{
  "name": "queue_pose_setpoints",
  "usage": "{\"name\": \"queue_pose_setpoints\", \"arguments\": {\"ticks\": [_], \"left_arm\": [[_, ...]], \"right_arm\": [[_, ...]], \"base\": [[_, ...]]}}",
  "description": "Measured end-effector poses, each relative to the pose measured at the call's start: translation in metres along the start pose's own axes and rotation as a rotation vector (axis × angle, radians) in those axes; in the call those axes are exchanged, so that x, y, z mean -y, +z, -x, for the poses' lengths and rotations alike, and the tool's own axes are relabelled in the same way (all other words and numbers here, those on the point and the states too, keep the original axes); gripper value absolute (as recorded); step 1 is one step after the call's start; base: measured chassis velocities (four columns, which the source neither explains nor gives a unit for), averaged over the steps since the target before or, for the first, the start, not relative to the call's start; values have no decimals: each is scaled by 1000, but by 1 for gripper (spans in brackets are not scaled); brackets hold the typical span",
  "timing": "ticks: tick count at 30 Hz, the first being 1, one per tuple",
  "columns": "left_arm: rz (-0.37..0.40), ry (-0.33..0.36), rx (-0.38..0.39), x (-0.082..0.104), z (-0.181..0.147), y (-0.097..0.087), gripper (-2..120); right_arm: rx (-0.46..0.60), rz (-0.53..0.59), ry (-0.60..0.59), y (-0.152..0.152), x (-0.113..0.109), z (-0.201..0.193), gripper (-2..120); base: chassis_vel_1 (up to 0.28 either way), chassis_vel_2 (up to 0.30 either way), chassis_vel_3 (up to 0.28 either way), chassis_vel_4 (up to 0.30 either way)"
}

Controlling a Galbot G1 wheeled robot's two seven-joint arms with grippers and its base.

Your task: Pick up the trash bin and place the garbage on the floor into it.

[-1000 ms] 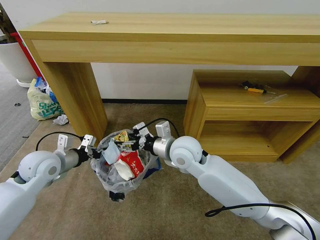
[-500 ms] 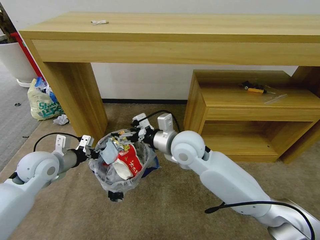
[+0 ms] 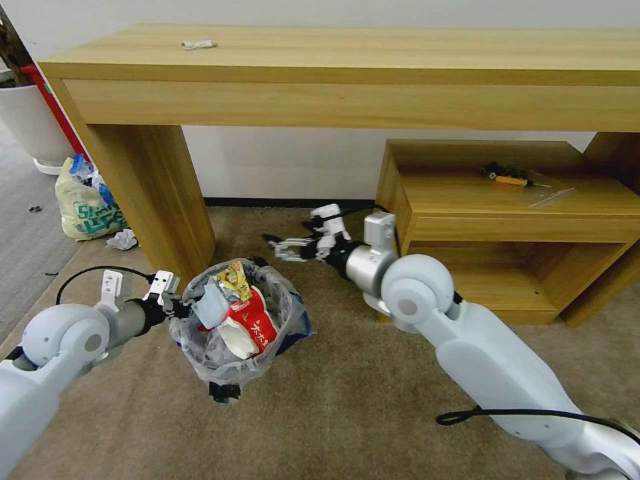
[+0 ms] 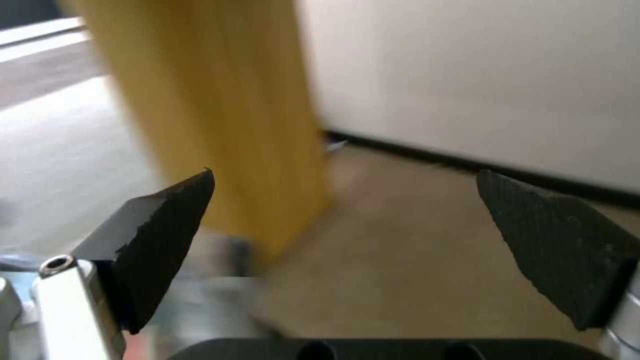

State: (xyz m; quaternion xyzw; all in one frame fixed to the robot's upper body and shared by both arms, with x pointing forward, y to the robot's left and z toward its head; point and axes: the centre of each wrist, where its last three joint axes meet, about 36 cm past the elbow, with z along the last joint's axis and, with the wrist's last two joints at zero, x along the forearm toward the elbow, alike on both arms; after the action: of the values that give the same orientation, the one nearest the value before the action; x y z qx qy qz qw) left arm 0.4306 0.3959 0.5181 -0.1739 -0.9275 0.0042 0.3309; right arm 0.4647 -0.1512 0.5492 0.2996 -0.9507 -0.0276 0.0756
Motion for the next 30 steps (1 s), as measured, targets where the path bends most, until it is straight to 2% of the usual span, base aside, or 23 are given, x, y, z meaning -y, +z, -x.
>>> {"name": "queue_pose_setpoints", "arguments": {"ticks": [3,4,6,14,20,25,30], "left_arm": [[-3,-10,0,-4,-2,2,0],[-3,-10,0,-4,-2,2,0],[-2,-13,-4,-5,-4,3,0],[10,-22,-14,-4,-5,8,0],[8,-29,-30,-4,-7,15,0],[1,-44,-46,-8,-10,24,0],[-1,-48,-67,-9,-11,35,0]], "right_arm": [[63,-104,106,26,23,-19,100],[63,-104,106,26,23,-19,100],[79,-143,166,48,37,-40,100],[119,-143,296,81,46,-89,100],[123,-134,372,106,40,-122,100],[153,-199,417,126,24,-160,100],[154,-191,451,136,10,-176,100]], "base": [[0,0,0,0],[0,0,0,0],[0,0,0,0],[0,0,0,0],[0,0,0,0],[0,0,0,0],[0,0,0,0]]}}
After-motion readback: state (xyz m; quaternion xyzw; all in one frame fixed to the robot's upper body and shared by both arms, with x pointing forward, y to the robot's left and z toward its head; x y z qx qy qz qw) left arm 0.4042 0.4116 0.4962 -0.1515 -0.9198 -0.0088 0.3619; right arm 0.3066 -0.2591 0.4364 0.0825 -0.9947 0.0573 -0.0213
